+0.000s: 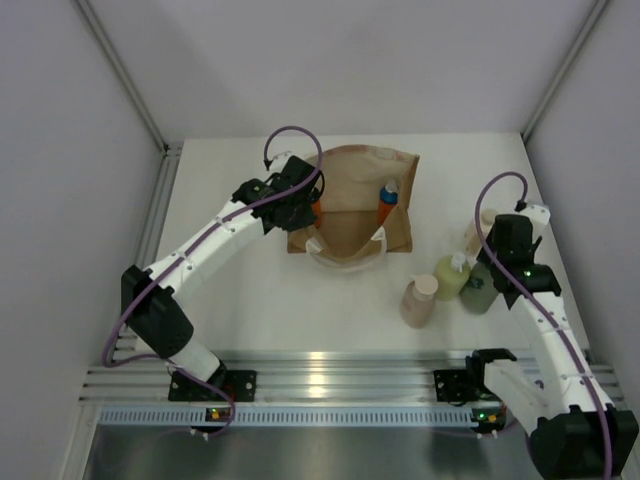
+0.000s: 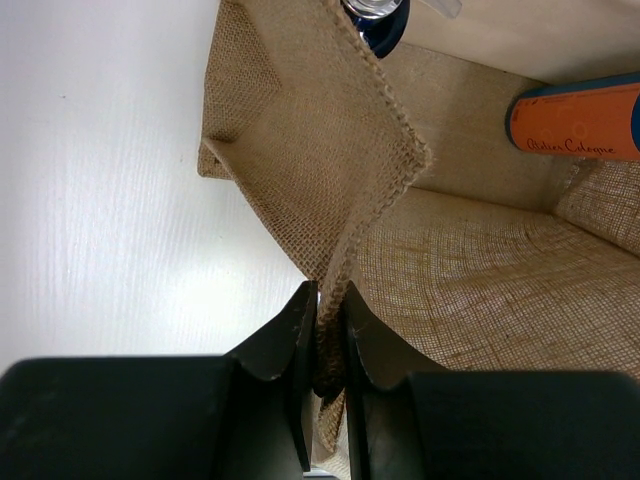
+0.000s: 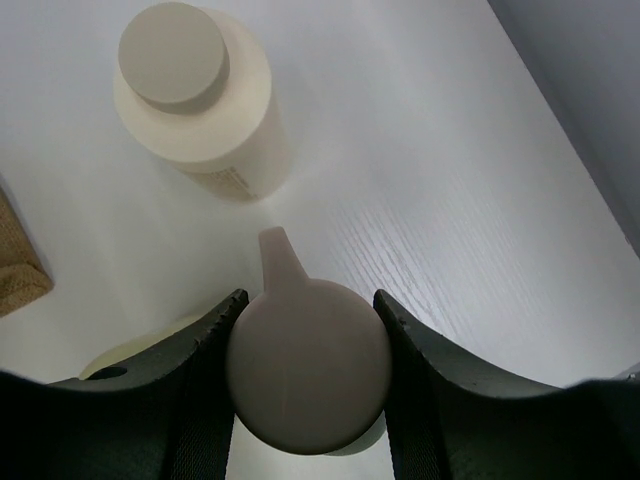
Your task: Take the personal care products out of the canvas bag
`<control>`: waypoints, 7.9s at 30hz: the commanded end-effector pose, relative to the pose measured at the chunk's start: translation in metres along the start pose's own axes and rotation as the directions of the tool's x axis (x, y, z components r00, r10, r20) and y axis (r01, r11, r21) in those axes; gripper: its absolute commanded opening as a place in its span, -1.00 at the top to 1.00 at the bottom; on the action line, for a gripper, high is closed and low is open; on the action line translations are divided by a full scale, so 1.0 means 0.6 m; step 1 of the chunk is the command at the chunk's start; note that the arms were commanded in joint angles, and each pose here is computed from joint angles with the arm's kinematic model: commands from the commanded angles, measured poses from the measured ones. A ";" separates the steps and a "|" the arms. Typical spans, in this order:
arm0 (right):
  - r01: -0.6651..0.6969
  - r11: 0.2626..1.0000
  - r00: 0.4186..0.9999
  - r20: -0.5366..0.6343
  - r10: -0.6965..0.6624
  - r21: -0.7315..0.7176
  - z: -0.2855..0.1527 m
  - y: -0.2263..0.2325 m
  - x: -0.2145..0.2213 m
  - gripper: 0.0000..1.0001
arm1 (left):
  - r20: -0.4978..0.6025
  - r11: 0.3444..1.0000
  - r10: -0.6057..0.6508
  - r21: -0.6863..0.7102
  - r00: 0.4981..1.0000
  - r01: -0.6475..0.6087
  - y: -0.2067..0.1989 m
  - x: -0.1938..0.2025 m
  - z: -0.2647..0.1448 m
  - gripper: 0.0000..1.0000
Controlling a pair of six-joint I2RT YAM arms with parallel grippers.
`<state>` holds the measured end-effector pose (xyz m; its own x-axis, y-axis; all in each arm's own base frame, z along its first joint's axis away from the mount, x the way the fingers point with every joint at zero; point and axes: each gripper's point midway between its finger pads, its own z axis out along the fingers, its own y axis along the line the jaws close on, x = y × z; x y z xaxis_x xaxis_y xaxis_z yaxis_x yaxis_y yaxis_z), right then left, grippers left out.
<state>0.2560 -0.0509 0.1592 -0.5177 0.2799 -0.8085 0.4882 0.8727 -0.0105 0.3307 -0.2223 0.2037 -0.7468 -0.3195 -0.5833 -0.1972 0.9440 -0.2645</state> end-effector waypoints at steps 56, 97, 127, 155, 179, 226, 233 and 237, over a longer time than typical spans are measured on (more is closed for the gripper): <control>0.397 0.347 0.914 0.331 -0.235 -0.850 -0.334 0.530 -0.202 -0.56 | 0.013 0.981 -0.172 -0.094 0.985 0.172 0.044 0.022 0.005 1.00; 0.434 0.346 0.901 0.405 -0.156 -0.832 -0.077 0.892 -0.016 -0.05 | -0.079 0.978 -0.173 -0.135 0.982 0.161 0.076 -0.003 0.015 1.00; 0.449 0.337 0.833 0.524 0.178 -0.828 -0.344 0.673 -0.309 1.00 | -0.065 0.974 -0.192 -0.133 0.979 0.182 0.065 -0.035 0.034 1.00; 0.540 0.128 0.841 0.533 -0.091 -0.832 -0.421 0.429 -0.005 1.00 | -0.119 0.999 0.003 -0.040 0.993 -0.008 0.031 -0.051 0.044 1.00; 0.550 0.181 0.835 0.532 -0.140 -0.816 -0.388 0.440 0.157 -0.50 | -0.137 0.998 0.058 -0.028 0.989 -0.062 0.037 -0.043 0.044 1.00; 0.381 0.798 0.869 -0.114 -0.482 -0.467 -0.067 0.509 -0.085 -0.17 | -0.194 0.967 -0.234 0.055 0.953 0.248 -0.041 -0.016 0.060 1.00; 0.284 0.819 0.888 -0.185 -0.421 -0.498 -0.135 0.557 0.011 -0.31 | -0.200 0.963 -0.260 0.020 0.945 0.269 -0.010 0.011 0.047 1.00; 0.289 0.777 0.871 -0.183 -0.456 -0.559 -0.136 0.599 0.052 -0.35 | -0.209 0.968 -0.247 -0.016 0.946 0.250 0.011 0.030 0.054 1.00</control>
<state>0.3582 0.2796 0.1751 -0.8123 -0.1203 -0.5708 -0.1531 0.9882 0.0096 0.3542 -0.2387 0.1822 -0.7739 -0.5319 -0.3437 -0.3570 0.8147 -0.4569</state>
